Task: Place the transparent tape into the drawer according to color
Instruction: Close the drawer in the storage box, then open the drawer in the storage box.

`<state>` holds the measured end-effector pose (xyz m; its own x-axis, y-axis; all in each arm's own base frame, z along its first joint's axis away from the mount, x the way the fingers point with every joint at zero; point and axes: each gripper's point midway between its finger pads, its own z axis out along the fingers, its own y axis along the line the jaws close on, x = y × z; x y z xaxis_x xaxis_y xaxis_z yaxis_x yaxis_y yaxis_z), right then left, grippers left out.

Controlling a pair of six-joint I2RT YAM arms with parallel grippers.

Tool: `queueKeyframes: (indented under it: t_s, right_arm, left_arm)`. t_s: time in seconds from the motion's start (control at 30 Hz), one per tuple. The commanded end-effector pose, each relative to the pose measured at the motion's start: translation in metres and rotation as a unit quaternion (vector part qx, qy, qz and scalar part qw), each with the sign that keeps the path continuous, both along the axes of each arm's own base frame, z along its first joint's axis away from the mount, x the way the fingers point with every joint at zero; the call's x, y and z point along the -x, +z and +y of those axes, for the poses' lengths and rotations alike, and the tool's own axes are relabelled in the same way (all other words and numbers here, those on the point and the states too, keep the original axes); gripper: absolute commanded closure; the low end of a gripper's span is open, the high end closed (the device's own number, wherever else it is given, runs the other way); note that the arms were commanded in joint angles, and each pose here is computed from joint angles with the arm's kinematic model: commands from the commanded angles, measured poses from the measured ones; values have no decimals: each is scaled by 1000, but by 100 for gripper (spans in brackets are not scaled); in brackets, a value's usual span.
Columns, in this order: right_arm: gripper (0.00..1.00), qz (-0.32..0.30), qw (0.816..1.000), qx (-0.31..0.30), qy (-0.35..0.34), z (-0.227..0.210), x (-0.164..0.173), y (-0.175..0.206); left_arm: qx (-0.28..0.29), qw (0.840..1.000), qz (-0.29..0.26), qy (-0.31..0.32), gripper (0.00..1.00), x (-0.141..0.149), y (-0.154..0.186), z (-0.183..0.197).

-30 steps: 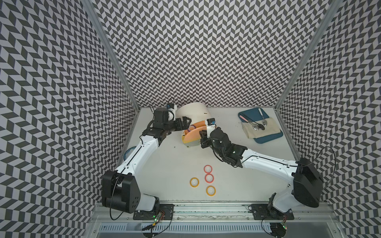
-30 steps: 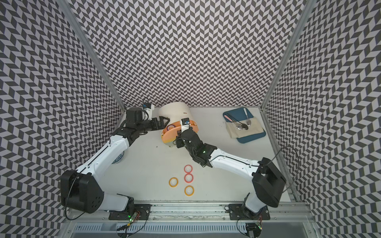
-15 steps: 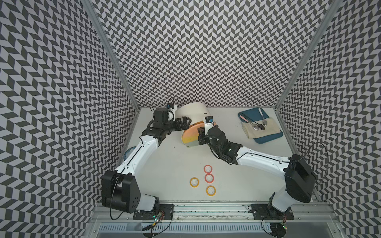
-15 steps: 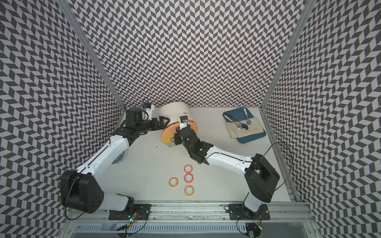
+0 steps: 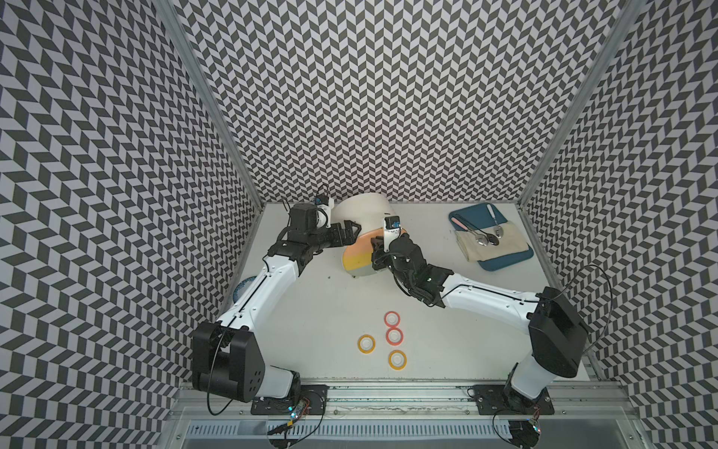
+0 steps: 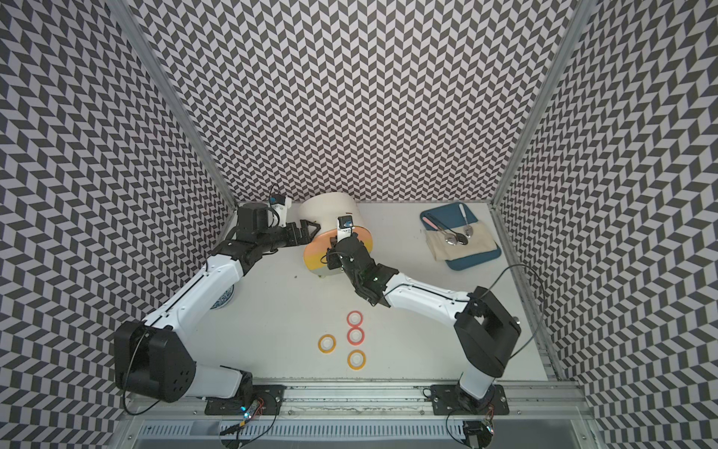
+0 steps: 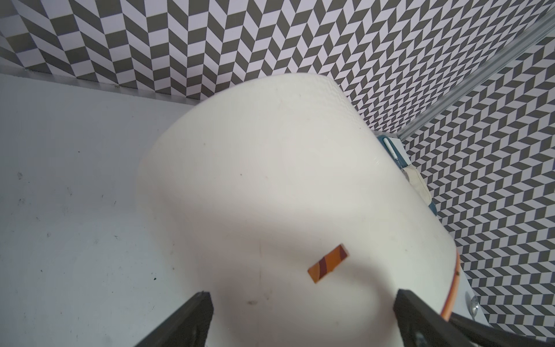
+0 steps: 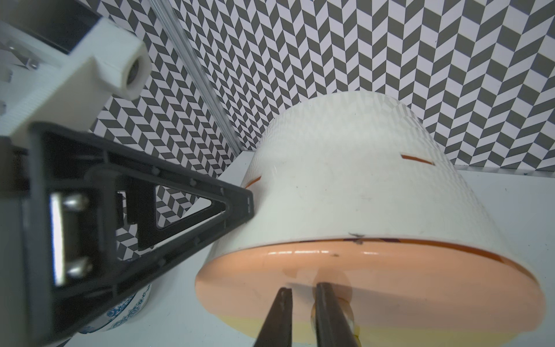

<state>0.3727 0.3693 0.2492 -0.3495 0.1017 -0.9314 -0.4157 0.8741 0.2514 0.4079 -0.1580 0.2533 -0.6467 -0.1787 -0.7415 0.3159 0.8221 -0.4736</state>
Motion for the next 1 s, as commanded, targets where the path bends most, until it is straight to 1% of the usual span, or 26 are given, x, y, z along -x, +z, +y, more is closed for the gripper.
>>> queueKeyframes:
  t_s: [0.0, 0.3, 0.53, 0.77, 0.8, 0.83, 0.97]
  right_arm:
    - [81, -16, 1000, -13, -5, 3, -8, 9]
    - [81, -13, 1000, -9, -10, -2, -11, 6]
    - [81, -4, 1000, 2, -9, -22, 6, 8]
    - [81, -6, 1000, -1, -12, -42, 19, -10]
    - [56, 39, 996, -59, 52, -19, 34, -15]
    - [48, 71, 991, -94, 67, -12, 40, -20]
    - [47, 76, 990, -94, 73, -11, 40, -40]
  left_arm:
    - [-3, 1000, -5, -10, 1, 5, 2, 0]
    - [-4, 1000, -7, -8, 1, 5, 3, 1]
    - [-5, 1000, -6, -7, 1, 5, 2, 2]
    - [-5, 1000, -6, -4, 1, 5, 1, 5]
    - [-4, 1000, -6, -4, 1, 5, 1, 4]
    - [-3, 1000, -6, -5, 1, 5, 2, 4]
    - [-3, 1000, -6, -5, 1, 5, 2, 4]
